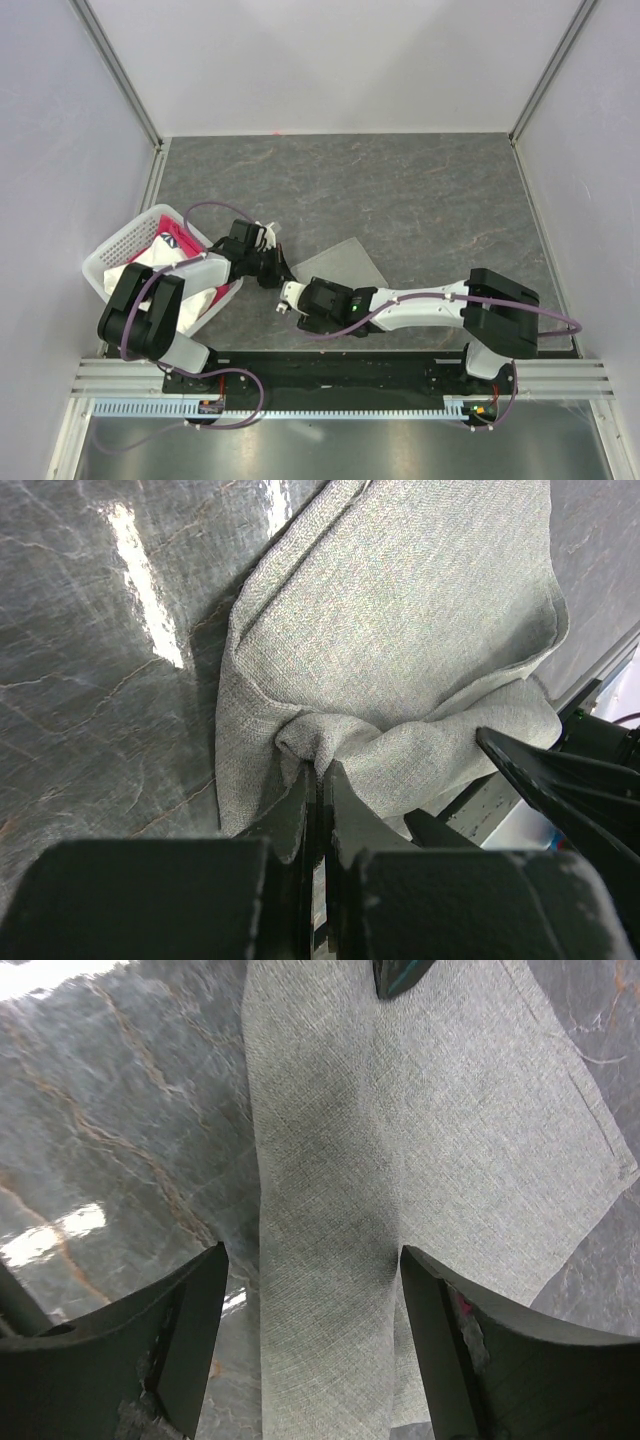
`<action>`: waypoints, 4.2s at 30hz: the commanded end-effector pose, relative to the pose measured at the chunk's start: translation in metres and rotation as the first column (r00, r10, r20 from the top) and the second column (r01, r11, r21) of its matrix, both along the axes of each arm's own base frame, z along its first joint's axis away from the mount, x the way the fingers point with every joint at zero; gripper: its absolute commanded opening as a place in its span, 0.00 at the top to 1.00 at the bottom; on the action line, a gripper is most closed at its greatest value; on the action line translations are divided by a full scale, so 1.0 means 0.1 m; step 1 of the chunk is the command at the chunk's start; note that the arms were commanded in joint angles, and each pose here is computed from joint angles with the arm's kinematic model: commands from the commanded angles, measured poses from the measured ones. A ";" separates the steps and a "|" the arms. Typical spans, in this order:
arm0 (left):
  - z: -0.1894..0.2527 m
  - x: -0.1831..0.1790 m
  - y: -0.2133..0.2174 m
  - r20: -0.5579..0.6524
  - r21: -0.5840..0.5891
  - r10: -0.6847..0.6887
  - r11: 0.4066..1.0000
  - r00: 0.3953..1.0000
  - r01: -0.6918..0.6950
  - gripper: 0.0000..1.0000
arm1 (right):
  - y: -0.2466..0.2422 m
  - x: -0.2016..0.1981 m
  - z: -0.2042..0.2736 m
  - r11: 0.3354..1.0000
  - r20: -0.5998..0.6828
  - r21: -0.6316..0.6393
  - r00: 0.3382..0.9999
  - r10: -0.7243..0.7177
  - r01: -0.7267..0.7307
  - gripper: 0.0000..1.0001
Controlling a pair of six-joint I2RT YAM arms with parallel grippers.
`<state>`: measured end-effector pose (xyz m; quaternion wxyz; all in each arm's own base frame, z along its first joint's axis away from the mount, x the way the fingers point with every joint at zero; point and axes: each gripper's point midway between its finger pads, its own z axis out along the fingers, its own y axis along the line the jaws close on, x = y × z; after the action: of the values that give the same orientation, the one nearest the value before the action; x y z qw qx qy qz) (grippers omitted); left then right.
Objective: Fold the napkin, place the utensils inside, and roll it up
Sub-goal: Roll the napkin with the utensil
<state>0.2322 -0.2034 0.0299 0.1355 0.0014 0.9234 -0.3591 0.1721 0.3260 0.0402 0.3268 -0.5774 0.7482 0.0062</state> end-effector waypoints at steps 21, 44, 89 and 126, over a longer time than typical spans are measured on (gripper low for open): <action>0.37 0.36 -0.01 0.160 0.033 -0.034 0.999 0.987 0.029 0.43 | -0.09 0.02 -0.29 0.999 -0.432 0.044 0.902 0.025 -0.006 0.69; 0.61 0.26 -0.02 0.335 -0.083 -0.013 0.996 0.942 0.043 0.25 | -0.03 0.03 0.09 0.927 -0.834 0.343 0.503 0.227 0.151 0.71; -0.20 0.13 -0.11 0.044 -0.079 -0.084 0.993 0.996 0.087 0.98 | -0.02 0.77 0.60 0.964 -0.215 0.237 0.974 -0.068 0.120 0.14; 0.09 0.40 -0.18 0.090 -0.072 -0.068 0.995 0.994 0.075 0.50 | -0.09 0.18 -0.45 0.992 -0.434 0.066 0.898 -0.067 0.106 0.57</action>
<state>0.2574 -0.2239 0.0242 0.1322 0.0393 0.8979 -0.4180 0.1997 0.3275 0.0182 0.2403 -0.5287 0.8053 0.1194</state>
